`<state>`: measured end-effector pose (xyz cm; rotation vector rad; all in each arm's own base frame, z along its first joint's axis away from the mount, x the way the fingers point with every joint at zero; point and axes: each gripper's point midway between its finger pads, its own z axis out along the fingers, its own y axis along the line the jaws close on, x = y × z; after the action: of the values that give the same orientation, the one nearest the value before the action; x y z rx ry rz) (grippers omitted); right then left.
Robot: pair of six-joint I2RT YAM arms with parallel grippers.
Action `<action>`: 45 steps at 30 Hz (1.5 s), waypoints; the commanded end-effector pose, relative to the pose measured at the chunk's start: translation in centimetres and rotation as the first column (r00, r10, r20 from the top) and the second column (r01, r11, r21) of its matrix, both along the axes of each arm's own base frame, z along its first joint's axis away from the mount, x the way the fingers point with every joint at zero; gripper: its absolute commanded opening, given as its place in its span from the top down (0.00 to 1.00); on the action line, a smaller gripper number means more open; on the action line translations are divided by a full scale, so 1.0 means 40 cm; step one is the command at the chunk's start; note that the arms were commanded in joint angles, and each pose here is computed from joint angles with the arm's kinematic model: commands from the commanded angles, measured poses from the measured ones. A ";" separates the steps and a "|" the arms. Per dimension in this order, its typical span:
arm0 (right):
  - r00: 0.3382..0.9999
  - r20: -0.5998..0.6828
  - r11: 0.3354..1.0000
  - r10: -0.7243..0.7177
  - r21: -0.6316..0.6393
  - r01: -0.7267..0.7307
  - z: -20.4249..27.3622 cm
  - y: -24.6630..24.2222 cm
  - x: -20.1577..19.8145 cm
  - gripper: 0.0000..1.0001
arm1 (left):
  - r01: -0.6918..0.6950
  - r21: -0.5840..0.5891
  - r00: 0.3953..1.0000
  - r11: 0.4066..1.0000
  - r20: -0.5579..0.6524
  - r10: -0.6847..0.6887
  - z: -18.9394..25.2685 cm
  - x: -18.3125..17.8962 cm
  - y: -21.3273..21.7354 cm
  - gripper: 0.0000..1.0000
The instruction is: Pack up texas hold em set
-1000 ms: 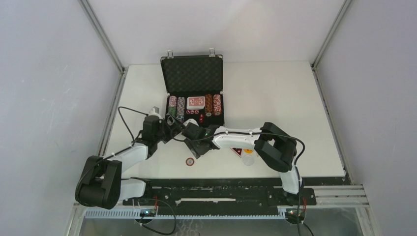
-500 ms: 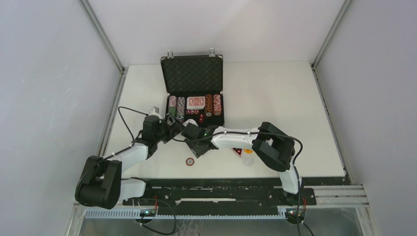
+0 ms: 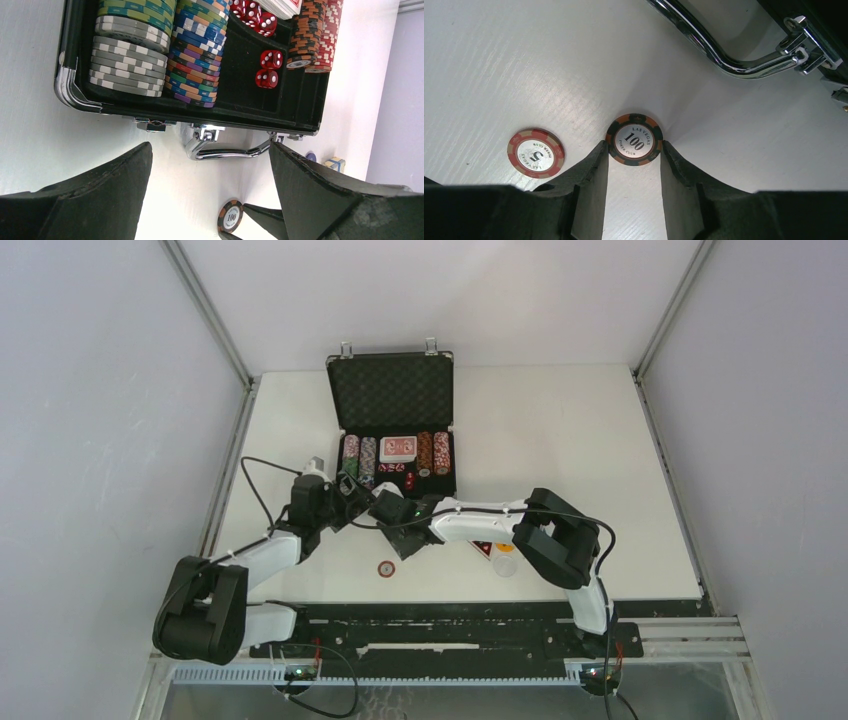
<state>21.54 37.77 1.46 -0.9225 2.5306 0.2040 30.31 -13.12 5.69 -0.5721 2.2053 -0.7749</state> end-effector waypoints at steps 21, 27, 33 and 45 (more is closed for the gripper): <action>0.993 0.092 0.996 -0.071 0.058 0.066 0.119 -0.037 0.059 0.44 | 0.010 -0.019 1.000 1.000 0.015 -0.010 0.003 0.002 -0.007 0.09; 0.969 0.124 0.975 -0.213 0.084 0.204 0.166 -0.175 0.107 0.30 | 0.021 0.021 0.996 1.000 0.086 -0.023 0.045 0.009 -0.017 0.08; 0.911 0.149 0.924 -0.384 0.055 0.380 0.158 -0.360 0.132 0.21 | 0.030 0.121 0.991 0.992 0.127 -0.046 0.089 0.012 -0.038 0.08; 0.812 0.147 0.822 -0.565 0.013 0.570 0.117 -0.629 0.170 0.09 | 0.114 0.131 0.980 0.985 0.147 -0.133 0.146 0.050 -0.104 0.08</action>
<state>27.10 13.29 4.70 -0.1582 2.6137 -0.0967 30.58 -16.41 8.73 -0.3712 2.1998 -0.7052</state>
